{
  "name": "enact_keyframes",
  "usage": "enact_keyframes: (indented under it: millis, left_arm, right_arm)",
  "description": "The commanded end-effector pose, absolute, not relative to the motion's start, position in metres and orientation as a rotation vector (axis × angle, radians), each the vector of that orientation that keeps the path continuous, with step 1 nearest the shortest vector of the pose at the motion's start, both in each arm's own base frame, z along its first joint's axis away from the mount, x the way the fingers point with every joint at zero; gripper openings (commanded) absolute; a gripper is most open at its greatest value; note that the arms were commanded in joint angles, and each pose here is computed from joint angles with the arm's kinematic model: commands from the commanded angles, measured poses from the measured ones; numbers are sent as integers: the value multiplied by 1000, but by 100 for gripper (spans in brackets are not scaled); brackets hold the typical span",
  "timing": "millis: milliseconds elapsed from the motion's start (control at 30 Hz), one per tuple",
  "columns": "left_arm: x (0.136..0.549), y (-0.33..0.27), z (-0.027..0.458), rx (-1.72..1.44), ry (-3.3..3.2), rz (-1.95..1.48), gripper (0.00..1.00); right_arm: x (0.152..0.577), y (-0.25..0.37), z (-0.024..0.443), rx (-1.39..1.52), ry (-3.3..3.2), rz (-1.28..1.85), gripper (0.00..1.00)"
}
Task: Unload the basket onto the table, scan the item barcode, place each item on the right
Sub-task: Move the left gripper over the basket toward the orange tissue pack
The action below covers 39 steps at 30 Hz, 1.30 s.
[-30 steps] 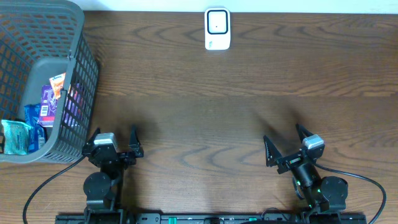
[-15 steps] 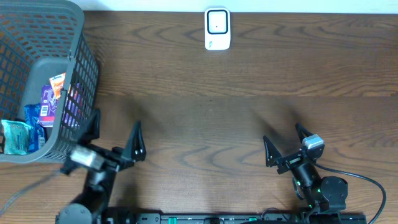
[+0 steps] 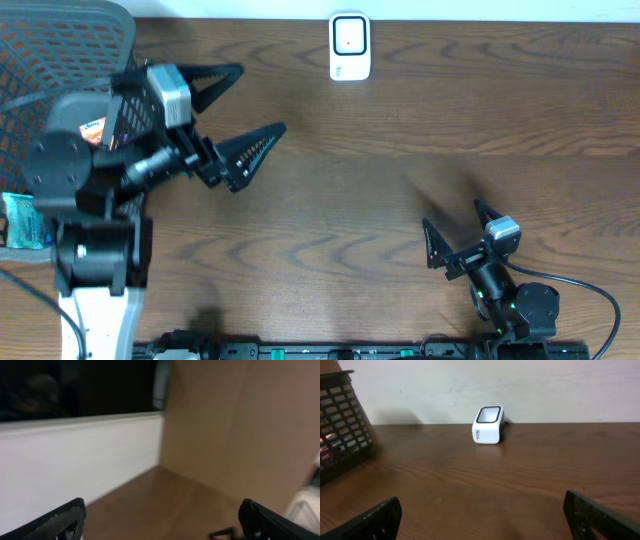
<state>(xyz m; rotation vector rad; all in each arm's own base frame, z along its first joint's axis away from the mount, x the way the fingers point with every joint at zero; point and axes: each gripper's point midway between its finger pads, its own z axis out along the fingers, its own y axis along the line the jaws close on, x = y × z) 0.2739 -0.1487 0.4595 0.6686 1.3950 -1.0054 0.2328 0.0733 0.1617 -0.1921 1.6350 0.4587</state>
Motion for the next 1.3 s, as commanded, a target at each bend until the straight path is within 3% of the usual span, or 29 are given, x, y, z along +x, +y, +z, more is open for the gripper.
enact_keyframes:
  millis: [0, 267, 433, 767, 900, 1100, 1267]
  left_arm:
    - [284, -148, 479, 613, 1501, -1264, 98]
    - [357, -91, 445, 274, 1669, -1167, 98]
    - [395, -13, 392, -72, 1825, -643, 98]
    - [366, 85, 351, -381, 1976, 66, 98]
    - [354, 71, 322, -368, 2112, -5, 98]
    - [354, 73, 320, -376, 2120, 3, 98]
    - [339, 103, 311, -660, 2094, 114, 98]
  right_arm:
    - [232, 75, 161, -190, 1639, 478, 99]
    - [232, 75, 161, -190, 1639, 478, 99]
    - [232, 75, 161, -190, 1639, 478, 99]
    - [232, 75, 161, -190, 1639, 478, 99]
    - [232, 75, 161, -190, 1639, 478, 99]
    - [232, 75, 161, -190, 1639, 478, 99]
    - [232, 75, 161, -190, 1639, 478, 99]
